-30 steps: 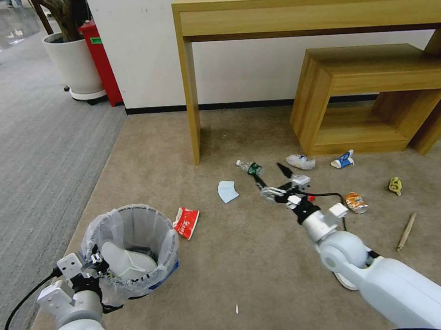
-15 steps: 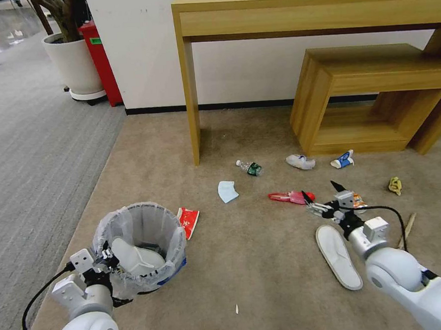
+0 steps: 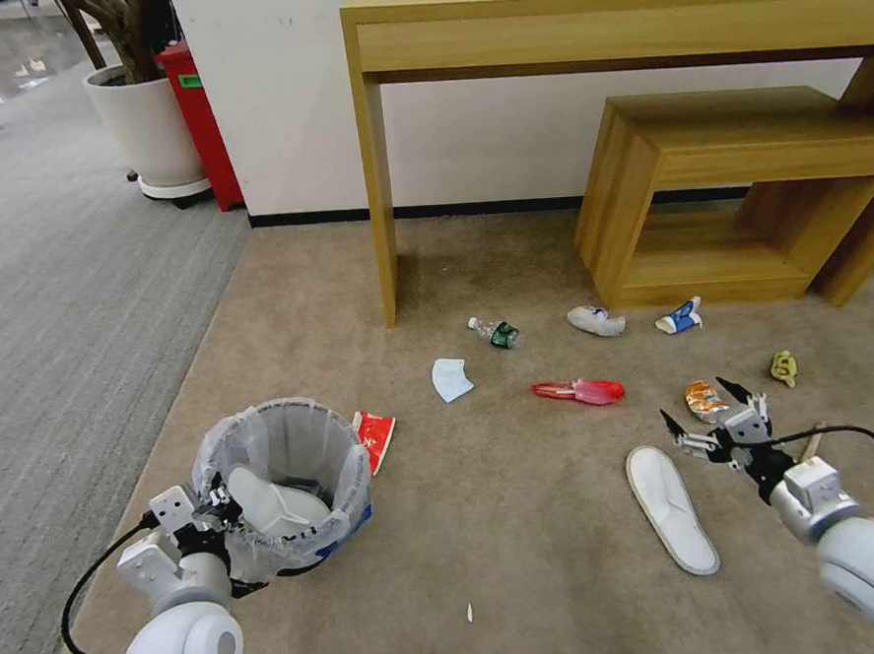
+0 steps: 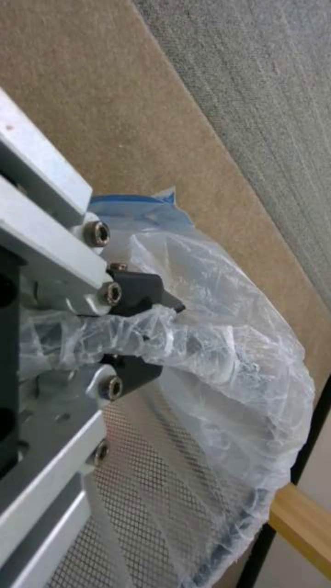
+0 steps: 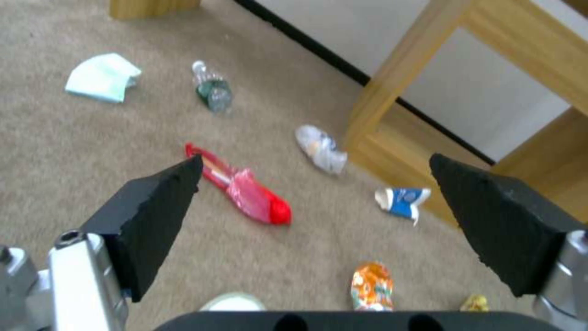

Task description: Pick up the trash bin and place the garbage on the floor into it.

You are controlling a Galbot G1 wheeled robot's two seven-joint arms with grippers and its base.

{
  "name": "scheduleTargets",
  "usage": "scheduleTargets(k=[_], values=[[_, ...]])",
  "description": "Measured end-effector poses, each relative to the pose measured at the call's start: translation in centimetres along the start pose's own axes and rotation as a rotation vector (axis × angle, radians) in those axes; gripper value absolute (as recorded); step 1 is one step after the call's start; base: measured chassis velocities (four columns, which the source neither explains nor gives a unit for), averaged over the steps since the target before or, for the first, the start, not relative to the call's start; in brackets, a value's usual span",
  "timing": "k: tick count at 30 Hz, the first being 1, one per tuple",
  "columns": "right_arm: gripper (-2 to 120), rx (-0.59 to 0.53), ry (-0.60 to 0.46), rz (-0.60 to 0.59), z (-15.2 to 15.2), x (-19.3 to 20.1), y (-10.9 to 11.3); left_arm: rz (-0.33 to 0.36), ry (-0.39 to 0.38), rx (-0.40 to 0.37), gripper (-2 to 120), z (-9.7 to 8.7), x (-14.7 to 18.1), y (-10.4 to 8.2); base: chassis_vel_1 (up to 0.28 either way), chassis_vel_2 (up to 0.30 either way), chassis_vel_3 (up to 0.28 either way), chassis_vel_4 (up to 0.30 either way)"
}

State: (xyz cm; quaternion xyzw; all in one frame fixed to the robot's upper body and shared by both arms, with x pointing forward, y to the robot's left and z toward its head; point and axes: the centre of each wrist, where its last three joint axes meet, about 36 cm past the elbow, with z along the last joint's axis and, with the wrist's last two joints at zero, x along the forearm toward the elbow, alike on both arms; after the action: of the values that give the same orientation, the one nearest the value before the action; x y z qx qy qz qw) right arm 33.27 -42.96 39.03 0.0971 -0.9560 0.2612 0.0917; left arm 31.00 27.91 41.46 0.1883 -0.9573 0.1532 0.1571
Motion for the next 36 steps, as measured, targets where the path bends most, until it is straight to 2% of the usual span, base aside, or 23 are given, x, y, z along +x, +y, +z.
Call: scheduleTargets(k=[4, 10, 13, 21, 25, 28, 36], values=[[90, -0.018, 0.023, -0.010, 0.8, 1.0, 1.3, 0.000, 0.006, 0.001, 3, 0.2, -0.2, -0.1, 0.000, 0.000, 0.000, 0.000], [93, -0.020, 0.075, -0.004, 2.7, 1.9, 2.4, 0.002, 0.008, -0.001, 3, 0.3, -0.2, -0.1, 0.000, 0.000, 0.000, 0.000], [94, 0.004, 0.145, 0.050, 4.1, 2.3, 2.4, -0.001, 0.007, 0.000, 3, 0.3, -0.2, -0.1, 0.000, 0.000, 0.000, 0.000], [94, 0.002, 0.248, 0.161, 6.9, 1.2, 2.7, -0.007, 0.006, 0.002, 3, 0.6, 0.0, 0.0, 0.000, 0.000, 0.000, 0.000], [94, -0.039, 0.326, 0.210, 8.9, 0.7, 4.5, -0.006, 0.006, 0.002, 3, 0.6, 0.1, 0.0, 0.000, 0.000, 0.000, 0.000], [94, -0.071, 0.393, 0.233, 11.3, 0.6, 6.8, -0.007, 0.008, -0.002, 3, 0.6, 0.1, 0.0, 0.000, 0.000, 0.000, 0.000], [93, -0.113, 0.438, 0.246, 13.3, -1.5, 10.1, -0.014, 0.015, -0.007, 3, 0.9, 0.4, 0.2, 0.000, 0.000, 0.000, 0.000]])
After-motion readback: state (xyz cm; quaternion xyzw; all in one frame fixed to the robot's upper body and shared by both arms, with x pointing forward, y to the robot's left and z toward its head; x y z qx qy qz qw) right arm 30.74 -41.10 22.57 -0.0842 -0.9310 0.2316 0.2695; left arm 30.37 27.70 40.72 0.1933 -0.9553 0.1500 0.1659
